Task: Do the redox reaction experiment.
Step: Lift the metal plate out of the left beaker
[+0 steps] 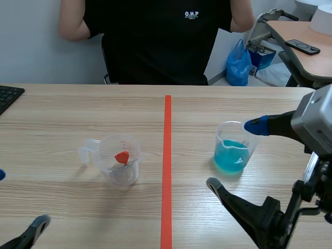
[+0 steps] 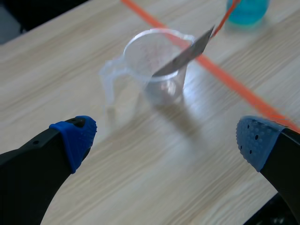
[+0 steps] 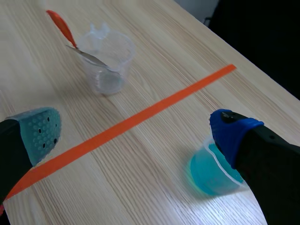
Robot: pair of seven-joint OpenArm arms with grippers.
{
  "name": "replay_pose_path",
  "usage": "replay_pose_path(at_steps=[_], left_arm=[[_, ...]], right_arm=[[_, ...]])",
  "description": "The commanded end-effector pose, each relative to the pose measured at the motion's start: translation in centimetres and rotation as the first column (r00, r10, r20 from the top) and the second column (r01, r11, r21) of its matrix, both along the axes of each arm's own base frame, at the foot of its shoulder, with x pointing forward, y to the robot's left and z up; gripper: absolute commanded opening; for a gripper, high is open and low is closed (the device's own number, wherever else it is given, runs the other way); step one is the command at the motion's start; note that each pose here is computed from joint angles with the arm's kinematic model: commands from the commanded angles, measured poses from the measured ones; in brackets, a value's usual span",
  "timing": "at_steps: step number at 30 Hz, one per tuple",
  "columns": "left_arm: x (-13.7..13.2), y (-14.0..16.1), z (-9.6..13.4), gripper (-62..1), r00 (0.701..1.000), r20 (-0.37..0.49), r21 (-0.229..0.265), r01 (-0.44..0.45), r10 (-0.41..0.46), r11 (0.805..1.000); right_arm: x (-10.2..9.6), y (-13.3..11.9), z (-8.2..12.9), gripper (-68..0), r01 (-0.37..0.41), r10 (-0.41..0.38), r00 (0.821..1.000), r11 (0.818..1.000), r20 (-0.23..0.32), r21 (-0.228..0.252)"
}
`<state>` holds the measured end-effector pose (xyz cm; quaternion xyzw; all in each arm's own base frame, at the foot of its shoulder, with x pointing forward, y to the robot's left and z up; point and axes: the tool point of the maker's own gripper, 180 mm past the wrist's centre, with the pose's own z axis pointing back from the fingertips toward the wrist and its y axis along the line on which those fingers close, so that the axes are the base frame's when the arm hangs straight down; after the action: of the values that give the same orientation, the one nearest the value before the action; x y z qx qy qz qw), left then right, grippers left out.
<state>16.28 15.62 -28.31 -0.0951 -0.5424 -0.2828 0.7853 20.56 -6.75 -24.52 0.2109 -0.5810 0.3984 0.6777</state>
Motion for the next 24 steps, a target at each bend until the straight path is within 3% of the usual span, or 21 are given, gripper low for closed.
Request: replay_pose_path(at_steps=[1,3,7,11,19,24], left_arm=[[-0.4,1.0,-0.1,-5.4,1.0,0.016,0.006,-0.027,0.026,1.0],[-1.4,2.3,-0.7,-9.2,0.999,0.012,0.036,-0.042,0.042,0.998],[-3.2,4.6,-1.9,-9.4,0.997,-0.011,0.095,-0.078,0.08,0.992],[-5.1,7.0,-2.8,-10.3,0.99,-0.032,0.146,-0.13,0.136,0.981],[-9.2,9.5,-4.8,-24.2,0.977,-0.071,0.227,-0.182,0.202,0.957],[-11.7,9.5,-6.2,-32.8,0.967,-0.112,0.242,-0.195,0.227,0.951]], right_arm=[[0.5,0.5,1.6,0.4,-0.025,0.024,0.998,0.999,0.054,0.023],[0.4,1.0,1.8,0.4,-0.053,0.052,0.996,0.998,0.072,0.019],[0.5,1.9,1.8,0.4,-0.096,0.096,0.991,0.995,0.097,-0.004],[0.2,3.4,2.2,0.4,-0.163,0.162,0.98,0.987,0.113,0.003],[1.3,5.7,1.7,0.4,-0.233,0.229,0.964,0.972,0.131,0.014],[1.9,7.3,0.7,0.4,-0.271,0.265,0.955,0.962,0.133,0.03]])
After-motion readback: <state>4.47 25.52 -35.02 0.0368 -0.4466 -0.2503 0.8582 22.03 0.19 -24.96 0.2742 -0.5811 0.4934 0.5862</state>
